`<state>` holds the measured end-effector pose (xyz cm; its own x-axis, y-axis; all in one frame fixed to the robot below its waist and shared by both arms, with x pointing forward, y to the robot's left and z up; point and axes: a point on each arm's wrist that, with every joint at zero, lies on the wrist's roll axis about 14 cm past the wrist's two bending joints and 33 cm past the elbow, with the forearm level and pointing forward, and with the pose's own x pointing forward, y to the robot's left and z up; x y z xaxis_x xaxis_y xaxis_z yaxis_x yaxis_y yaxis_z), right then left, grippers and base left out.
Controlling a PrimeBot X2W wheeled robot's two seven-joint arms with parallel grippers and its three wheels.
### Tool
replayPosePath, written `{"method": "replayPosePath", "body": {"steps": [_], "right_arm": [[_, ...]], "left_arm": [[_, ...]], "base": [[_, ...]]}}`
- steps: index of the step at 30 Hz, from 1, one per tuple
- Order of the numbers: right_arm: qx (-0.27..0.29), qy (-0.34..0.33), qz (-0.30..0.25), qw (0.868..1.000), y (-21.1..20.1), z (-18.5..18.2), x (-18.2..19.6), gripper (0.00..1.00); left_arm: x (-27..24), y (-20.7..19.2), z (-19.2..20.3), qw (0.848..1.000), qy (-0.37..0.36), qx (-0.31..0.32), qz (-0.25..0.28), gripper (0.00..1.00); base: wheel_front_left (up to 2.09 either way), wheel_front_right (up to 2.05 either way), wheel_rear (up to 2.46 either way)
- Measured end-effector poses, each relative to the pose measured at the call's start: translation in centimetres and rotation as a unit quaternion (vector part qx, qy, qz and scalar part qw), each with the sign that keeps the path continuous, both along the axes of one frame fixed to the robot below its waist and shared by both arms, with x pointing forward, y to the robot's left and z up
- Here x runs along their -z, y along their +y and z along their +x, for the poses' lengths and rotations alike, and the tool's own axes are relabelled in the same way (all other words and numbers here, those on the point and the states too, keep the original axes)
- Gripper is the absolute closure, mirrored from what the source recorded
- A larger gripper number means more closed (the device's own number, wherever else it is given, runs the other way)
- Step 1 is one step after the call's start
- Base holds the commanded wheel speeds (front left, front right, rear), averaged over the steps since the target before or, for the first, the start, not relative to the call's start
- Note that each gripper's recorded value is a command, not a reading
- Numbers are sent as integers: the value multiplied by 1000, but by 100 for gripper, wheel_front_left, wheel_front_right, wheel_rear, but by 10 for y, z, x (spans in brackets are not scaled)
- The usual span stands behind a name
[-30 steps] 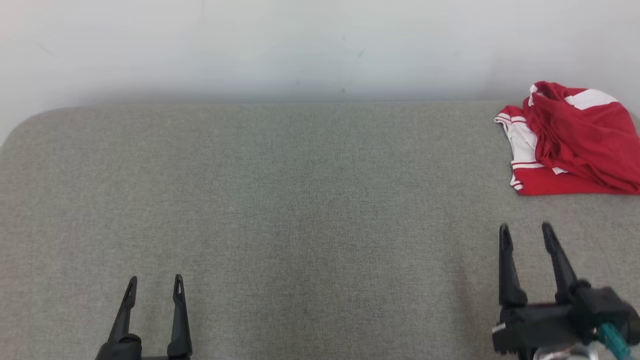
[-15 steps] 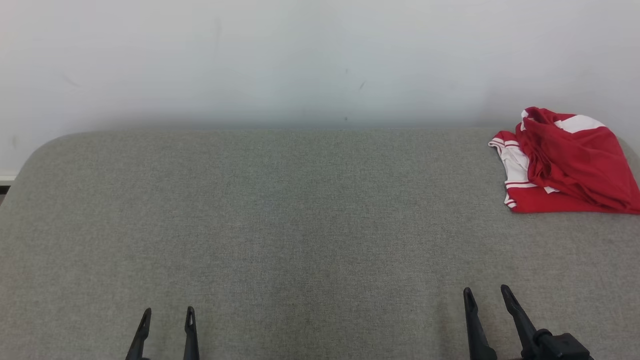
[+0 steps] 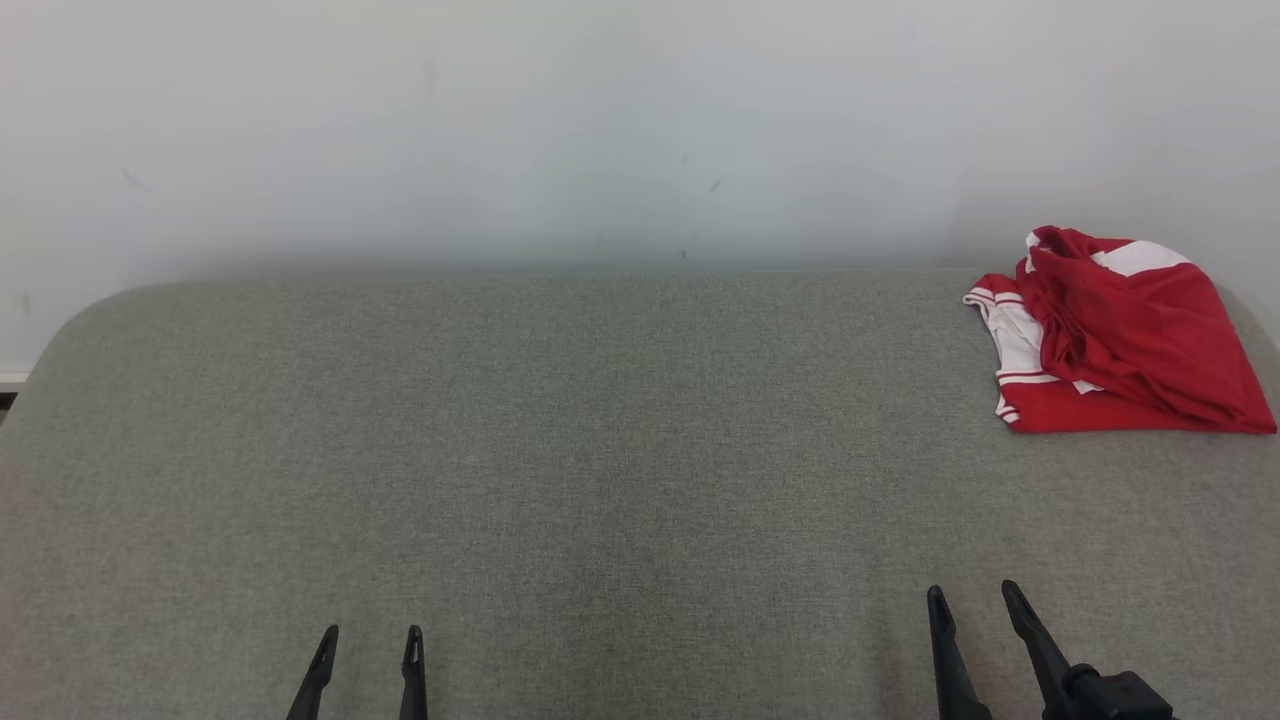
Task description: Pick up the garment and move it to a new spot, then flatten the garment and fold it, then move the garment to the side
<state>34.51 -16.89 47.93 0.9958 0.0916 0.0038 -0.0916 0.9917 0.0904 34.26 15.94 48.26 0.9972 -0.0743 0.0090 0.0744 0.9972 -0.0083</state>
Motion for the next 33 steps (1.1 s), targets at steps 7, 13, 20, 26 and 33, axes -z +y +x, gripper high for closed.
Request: {"method": "replayPosePath", "body": {"steps": [7, 13, 20, 26, 33], "right_arm": [[1, -2, -2, 1000, -1, 0, -1, 0], [1, -1, -2, 1000, -1, 0, -1, 0], [0, 1, -2, 1000, 0, 1, 0, 0], [-1, 2, -2, 1000, 0, 1, 1, 100], [4, 43, 4, 999, -2, -8, 25, 100]], "left_arm": [[-3, 2, 0, 1000, -5, -6, 0, 0], [-3, 7, -1, 1000, -5, -16, -1, 0], [-4, 11, -1, 1000, -7, -25, 0, 0], [-5, 13, -1, 1000, -7, -24, -2, 100], [17, 14, -7, 999, 31, -25, -8, 100]], "base": [[0, 0, 0], [0, 0, 0], [0, 0, 0], [0, 0, 0], [0, 0, 0]]}}
